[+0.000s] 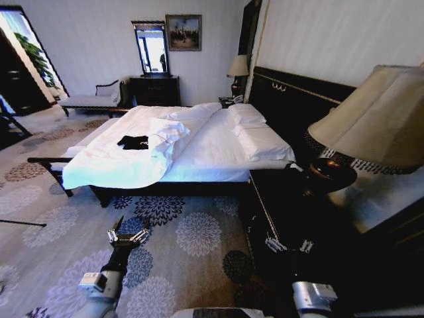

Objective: Fold the clothes on the bed.

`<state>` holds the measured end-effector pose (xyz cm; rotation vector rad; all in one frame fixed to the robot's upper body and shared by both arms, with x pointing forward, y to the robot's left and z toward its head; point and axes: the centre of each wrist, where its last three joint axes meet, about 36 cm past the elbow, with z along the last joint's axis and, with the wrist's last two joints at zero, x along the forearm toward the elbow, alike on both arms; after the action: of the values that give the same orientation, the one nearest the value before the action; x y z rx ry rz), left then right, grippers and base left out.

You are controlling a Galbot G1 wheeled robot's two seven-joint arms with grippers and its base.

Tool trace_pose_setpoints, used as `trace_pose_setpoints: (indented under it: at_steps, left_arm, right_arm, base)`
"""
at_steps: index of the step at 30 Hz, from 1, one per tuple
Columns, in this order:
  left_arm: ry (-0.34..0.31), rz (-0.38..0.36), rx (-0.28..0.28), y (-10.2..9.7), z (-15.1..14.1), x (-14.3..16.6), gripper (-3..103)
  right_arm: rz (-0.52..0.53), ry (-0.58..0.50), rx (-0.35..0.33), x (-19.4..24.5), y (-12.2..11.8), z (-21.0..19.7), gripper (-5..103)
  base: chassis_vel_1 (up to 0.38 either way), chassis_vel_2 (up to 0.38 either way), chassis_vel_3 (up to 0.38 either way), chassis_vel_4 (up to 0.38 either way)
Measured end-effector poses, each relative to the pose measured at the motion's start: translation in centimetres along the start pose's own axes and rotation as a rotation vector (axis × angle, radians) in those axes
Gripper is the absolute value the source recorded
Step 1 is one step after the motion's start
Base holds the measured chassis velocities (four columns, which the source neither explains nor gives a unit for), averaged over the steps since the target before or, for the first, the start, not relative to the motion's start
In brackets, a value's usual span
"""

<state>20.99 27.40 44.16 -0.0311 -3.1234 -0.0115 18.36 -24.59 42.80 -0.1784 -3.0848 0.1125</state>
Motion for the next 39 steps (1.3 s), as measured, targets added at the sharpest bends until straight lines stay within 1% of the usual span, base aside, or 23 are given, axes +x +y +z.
trace_pose_setpoints:
  at_steps: [1, 4, 7, 11, 13, 17, 21, 23, 27, 39]
  left_arm:
    - [0.0, 0.0, 0.0, 0.0, 0.0, 0.0, 100]
    - [0.015, 0.006, -0.03, 0.0, 0.3, 0.2, 100]
    - [0.023, 0.01, -0.033, -0.1, 0.5, 0.3, 100]
    - [0.028, 0.014, -0.028, -0.2, 0.6, 0.4, 100]
    - [0.031, 0.008, -0.014, -0.3, 0.7, 0.4, 100]
    - [0.034, 0.003, -0.015, -0.2, 0.9, 0.4, 100]
    - [0.021, 0.007, -0.018, -0.1, 0.9, 0.5, 100]
    - [0.007, 0.014, -0.003, -0.3, 0.8, 0.4, 100]
    - [-0.001, 0.011, 0.017, -0.5, 0.7, 0.4, 100]
    - [0.003, 0.004, 0.02, -0.4, 1.0, 0.5, 100]
  right_arm:
    - [0.0, 0.0, 0.0, 0.0, 0.0, 0.0, 100]
    - [0.0, 0.001, -0.002, -0.1, 0.1, 0.0, 100]
    - [0.002, 0.003, -0.001, -0.1, 0.0, 0.1, 100]
    - [0.003, 0.004, -0.001, -0.1, 0.0, 0.1, 100]
    - [0.001, 0.005, -0.002, -0.1, 0.1, 0.1, 100]
    - [-0.001, 0.005, -0.002, -0.1, 0.1, 0.1, 100]
    - [0.0, 0.005, -0.003, -0.1, 0.1, 0.1, 100]
    - [0.0, 0.004, -0.003, -0.2, 0.1, 0.1, 100]
    - [-0.002, 0.004, -0.003, -0.2, 0.2, 0.1, 100]
    - [-0.012, 0.004, -0.006, -0.3, 0.3, 0.2, 100]
  base:
    - [0.0, 0.0, 0.0, 0.0]
    - [-0.011, 0.013, 0.015, -0.018]
    - [-0.031, 0.048, 0.048, -0.051]
    - [-0.057, 0.041, 0.047, -0.057]
    - [-0.068, 0.043, 0.018, -0.072]
    - [-0.079, 0.02, -0.004, -0.063]
    - [-0.054, -0.014, -0.014, -0.07]
    - [-0.059, -0.015, 0.0, -0.069]
    - [-0.025, -0.003, -0.004, -0.03]
    - [0.0, 0.0, 0.0, 0.0]
